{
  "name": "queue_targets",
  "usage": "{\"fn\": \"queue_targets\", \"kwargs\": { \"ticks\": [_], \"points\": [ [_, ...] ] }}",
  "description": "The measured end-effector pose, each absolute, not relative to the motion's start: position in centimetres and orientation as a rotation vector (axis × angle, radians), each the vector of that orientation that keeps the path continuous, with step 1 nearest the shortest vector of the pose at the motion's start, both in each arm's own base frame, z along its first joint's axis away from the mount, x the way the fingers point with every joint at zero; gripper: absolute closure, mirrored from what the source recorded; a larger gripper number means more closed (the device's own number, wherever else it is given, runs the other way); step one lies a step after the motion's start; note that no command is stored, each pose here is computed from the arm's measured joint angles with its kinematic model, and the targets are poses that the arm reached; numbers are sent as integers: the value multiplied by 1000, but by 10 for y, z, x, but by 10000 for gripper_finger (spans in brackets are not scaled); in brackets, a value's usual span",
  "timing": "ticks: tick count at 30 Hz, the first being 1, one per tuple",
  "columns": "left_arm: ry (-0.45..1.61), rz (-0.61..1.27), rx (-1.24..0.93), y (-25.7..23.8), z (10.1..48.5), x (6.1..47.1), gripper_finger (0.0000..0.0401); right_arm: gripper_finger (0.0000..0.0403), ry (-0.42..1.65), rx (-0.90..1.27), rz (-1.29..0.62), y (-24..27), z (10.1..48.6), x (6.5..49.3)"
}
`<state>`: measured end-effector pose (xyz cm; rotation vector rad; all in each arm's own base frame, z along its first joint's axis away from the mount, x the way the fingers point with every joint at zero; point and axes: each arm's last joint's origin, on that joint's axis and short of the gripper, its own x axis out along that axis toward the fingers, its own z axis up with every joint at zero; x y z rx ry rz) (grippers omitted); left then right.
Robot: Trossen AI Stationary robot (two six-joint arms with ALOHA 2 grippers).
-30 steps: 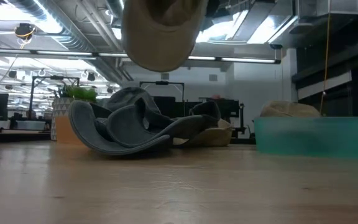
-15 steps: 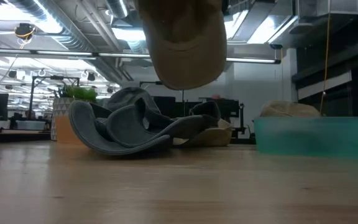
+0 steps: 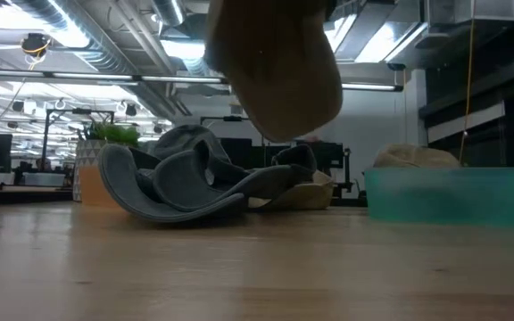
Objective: Pick & Place hat
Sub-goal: Put the brown cap into the blue bin
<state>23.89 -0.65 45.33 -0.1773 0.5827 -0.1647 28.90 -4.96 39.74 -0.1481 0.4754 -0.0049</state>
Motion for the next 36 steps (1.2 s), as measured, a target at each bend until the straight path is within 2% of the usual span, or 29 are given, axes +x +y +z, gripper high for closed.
{"fn": "queue_targets", "kwargs": {
  "ticks": [7,19,25,36],
  "points": [
    [581,68,-138,13,449,248,229,396,450,-195,32,-43,399,291],
    [562,51,99,27,433,289,135,396,424,-182,64,-39,401,292],
    [608,15,34,37,420,304,119,396,388,-175,93,-37,404,294],
    [628,90,105,50,411,315,120,396,376,-139,134,-36,405,294]
  ]
}}
